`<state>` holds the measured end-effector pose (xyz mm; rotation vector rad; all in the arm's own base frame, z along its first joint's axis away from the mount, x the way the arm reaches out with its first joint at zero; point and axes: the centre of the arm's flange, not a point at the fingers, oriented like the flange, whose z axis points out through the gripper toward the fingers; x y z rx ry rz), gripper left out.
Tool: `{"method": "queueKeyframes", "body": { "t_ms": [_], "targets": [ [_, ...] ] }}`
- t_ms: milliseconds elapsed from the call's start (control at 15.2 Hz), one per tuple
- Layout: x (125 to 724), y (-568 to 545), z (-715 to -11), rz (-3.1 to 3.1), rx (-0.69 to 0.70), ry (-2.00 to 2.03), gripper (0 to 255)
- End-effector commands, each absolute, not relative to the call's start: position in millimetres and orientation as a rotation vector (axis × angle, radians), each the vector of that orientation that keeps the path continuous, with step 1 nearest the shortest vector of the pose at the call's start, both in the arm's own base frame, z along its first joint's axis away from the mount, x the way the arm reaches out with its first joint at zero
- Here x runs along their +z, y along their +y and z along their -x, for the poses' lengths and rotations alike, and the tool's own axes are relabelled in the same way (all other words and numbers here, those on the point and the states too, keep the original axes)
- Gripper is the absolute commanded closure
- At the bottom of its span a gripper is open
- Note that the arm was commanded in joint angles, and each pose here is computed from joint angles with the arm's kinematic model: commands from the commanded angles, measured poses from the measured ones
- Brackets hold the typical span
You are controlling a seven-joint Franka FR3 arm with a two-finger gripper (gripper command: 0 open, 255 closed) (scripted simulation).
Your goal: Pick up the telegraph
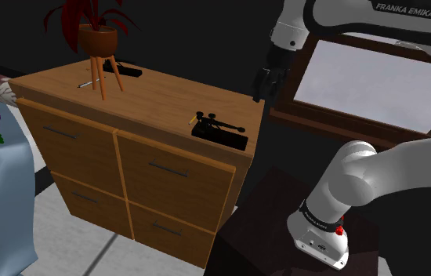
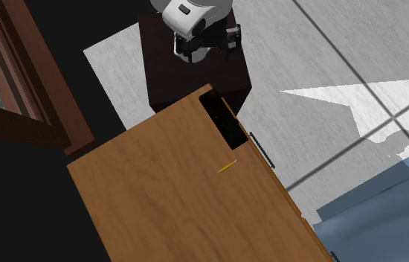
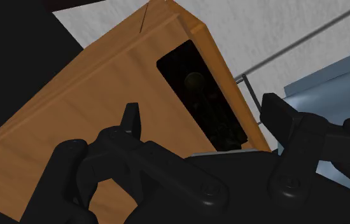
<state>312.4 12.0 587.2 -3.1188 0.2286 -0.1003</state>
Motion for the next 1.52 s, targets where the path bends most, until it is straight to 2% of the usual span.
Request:
{"method": "queueKeyframes", "body": {
  "t_ms": [0,792,1452],
  "targets": [
    [587,12,-312,3.119,-0.100,0.229,0],
    [475,45,-418,3.103,-0.108,-0.388,0],
    [431,47,-422,3.100,-0.108,-0.412,0]
  ]
}}
